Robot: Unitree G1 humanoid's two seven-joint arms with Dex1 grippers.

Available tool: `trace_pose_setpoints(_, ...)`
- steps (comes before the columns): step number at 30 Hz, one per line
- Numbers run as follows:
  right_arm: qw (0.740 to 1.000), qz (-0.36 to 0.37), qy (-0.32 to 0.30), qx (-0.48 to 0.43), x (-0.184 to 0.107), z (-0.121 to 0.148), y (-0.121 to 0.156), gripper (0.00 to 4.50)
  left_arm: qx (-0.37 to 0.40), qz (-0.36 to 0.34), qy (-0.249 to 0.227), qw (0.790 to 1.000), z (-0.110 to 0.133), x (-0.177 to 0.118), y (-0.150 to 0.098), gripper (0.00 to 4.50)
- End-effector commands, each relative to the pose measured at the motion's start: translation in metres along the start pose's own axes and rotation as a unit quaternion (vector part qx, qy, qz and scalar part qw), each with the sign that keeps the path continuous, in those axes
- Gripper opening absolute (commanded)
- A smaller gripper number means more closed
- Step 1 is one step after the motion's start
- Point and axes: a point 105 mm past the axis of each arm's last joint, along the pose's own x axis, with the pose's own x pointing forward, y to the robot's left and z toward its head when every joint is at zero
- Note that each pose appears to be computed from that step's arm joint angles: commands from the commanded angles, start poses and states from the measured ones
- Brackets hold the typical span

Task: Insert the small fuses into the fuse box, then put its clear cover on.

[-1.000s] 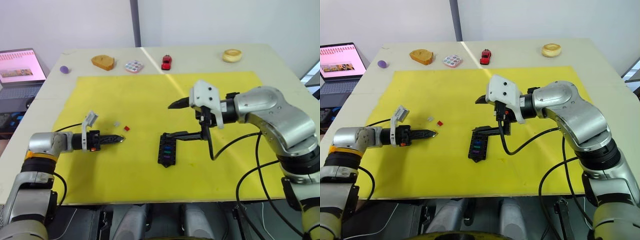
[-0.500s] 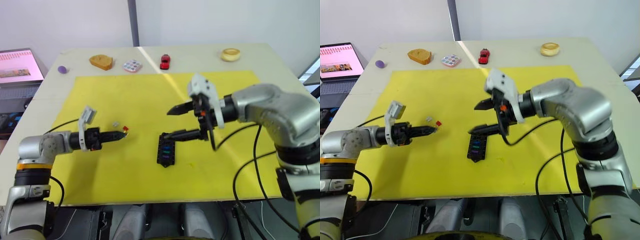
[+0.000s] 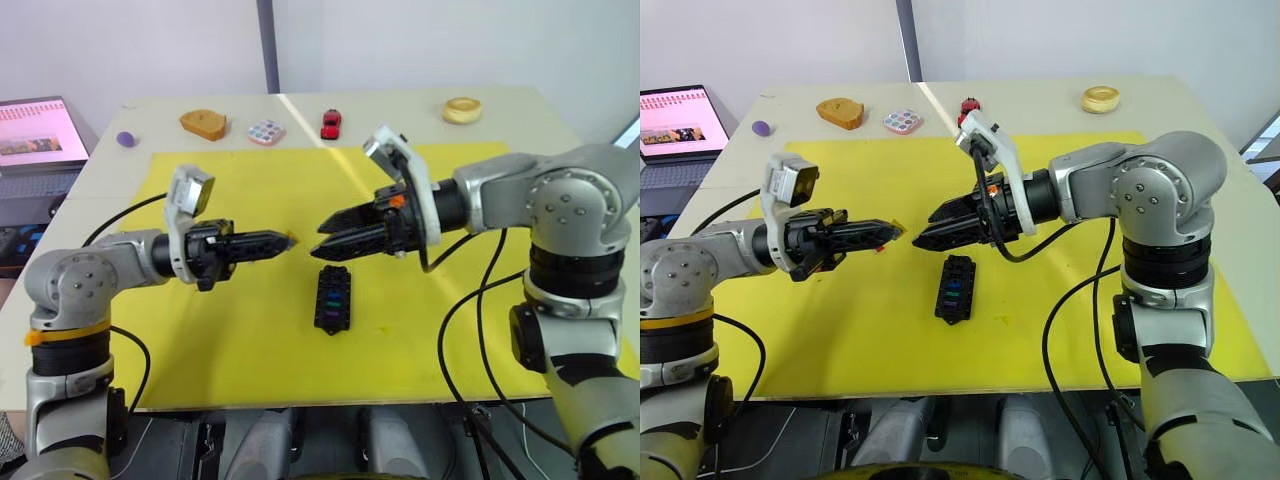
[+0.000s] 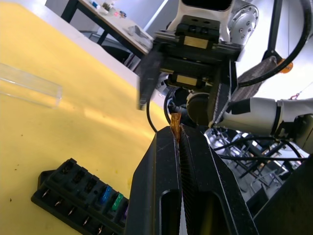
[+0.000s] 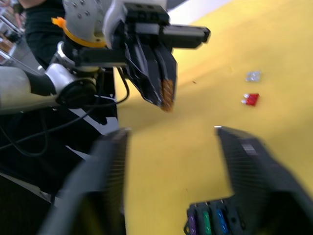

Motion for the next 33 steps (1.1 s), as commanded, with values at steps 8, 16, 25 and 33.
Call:
trace_pose_setpoints(8, 1.000, 0.013, -0.017, -0.015, 0.0025, 0.0120, 0.0095, 2.28, 0.012, -0.024, 0.003, 1.000, 0.0023, 0.0081, -0.0126, 0.00)
trace_pose_setpoints(16, 1.000, 0.017, -0.016, -0.014, 0.0058, 0.0132, 0.0107, 1.76, 0.010, -0.020, 0.003, 1.000, 0.0024, 0.0091, -0.0132, 0.00)
trace_pose_setpoints(25, 1.000, 0.015, -0.011, -0.016, 0.0049, 0.0107, 0.0113, 1.76, 0.011, -0.010, 0.001, 1.000, 0.0043, 0.0074, -0.0120, 0.00)
trace_pose_setpoints(33, 1.000, 0.012, -0.006, -0.015, 0.0054, 0.0079, 0.0105, 1.76, 0.012, -0.009, -0.001, 1.000, 0.0062, 0.0071, -0.0110, 0.00)
